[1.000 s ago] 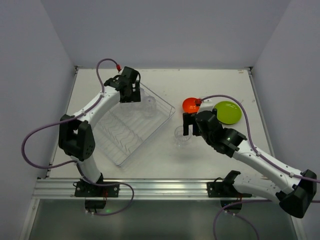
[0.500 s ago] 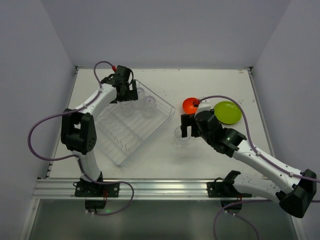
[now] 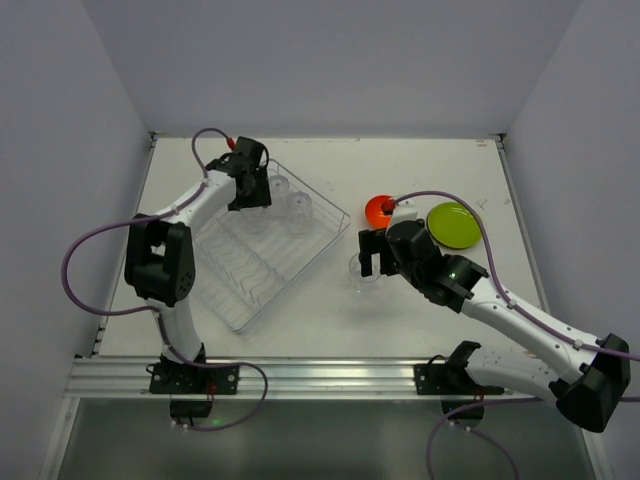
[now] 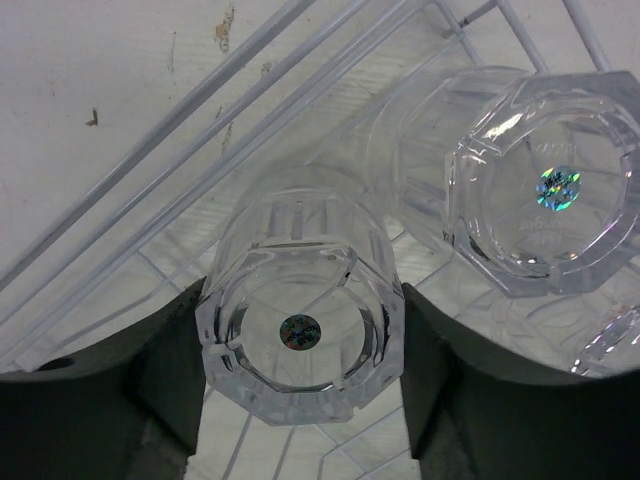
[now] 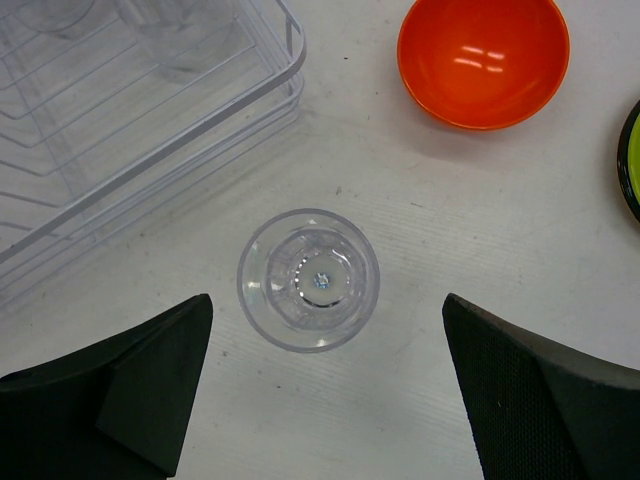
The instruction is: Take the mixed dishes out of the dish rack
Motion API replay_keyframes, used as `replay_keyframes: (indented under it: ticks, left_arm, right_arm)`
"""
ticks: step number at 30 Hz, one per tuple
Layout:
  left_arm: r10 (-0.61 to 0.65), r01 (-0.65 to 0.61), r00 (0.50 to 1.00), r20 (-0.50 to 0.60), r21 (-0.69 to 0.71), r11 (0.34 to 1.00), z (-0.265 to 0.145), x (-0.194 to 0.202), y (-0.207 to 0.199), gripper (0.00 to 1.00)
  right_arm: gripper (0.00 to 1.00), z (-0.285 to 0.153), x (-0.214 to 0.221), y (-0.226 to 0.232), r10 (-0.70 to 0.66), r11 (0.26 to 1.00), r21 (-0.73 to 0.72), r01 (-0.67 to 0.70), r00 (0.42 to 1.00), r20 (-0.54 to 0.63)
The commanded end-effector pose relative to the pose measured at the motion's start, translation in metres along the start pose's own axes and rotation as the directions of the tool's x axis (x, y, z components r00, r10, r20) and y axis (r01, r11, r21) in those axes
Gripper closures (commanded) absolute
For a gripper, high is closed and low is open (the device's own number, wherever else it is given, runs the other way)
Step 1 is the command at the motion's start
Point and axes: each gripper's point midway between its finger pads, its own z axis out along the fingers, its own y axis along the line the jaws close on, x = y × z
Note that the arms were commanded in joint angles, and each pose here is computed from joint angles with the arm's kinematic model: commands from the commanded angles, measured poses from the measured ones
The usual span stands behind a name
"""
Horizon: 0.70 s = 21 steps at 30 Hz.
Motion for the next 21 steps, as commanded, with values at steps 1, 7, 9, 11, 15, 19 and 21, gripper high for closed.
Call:
replay_keyframes:
  ticks: [1, 7, 9, 11, 15, 19, 21]
  left_arm:
    - [-0.004, 0.004, 1.0, 0.01, 0.007, 1.0, -0.001, -0.001, 0.0, 0.57]
    - [-0.036, 0.032, 0.996, 0.076, 0.051, 0.998, -0.03, -0.015, -0.003, 1.0]
    - [-0.047, 0.037, 0.991, 0.122, 0.081, 0.996, -0.05, -0.026, -0.005, 1.0]
    - [-0.059, 0.04, 0.983, 0.174, 0.112, 0.993, -0.074, -0.036, -0.008, 1.0]
    - [-0.082, 0.035, 0.963, 0.257, 0.181, 0.983, -0.118, -0.048, -0.014, 1.0]
    - [-0.103, 0.0, 0.944, 0.315, 0.312, 0.95, -0.165, -0.048, -0.027, 1.0]
    - [-0.13, -0.025, 0.926, 0.356, 0.399, 0.917, -0.194, -0.044, -0.032, 1.0]
  right_arm:
    - [0.01, -0.004, -0.014, 0.008, 0.004, 0.999, -0.035, -0.003, 0.999, 0.041]
    - [0.01, -0.004, -0.014, 0.01, 0.002, 0.999, -0.042, -0.001, 0.999, 0.038]
    - [0.01, -0.004, -0.014, 0.009, 0.0, 0.999, -0.041, 0.001, 0.999, 0.038]
    - [0.01, -0.004, -0.015, 0.01, 0.003, 0.999, -0.043, -0.001, 0.999, 0.044]
    - [0.01, -0.006, -0.016, 0.01, 0.007, 0.999, -0.051, -0.005, 0.998, 0.056]
    - [0.01, -0.011, -0.02, 0.011, 0.021, 0.997, -0.076, -0.015, 0.996, 0.086]
    - [0.01, -0.016, -0.023, 0.017, 0.026, 0.992, -0.122, -0.012, 0.993, 0.112]
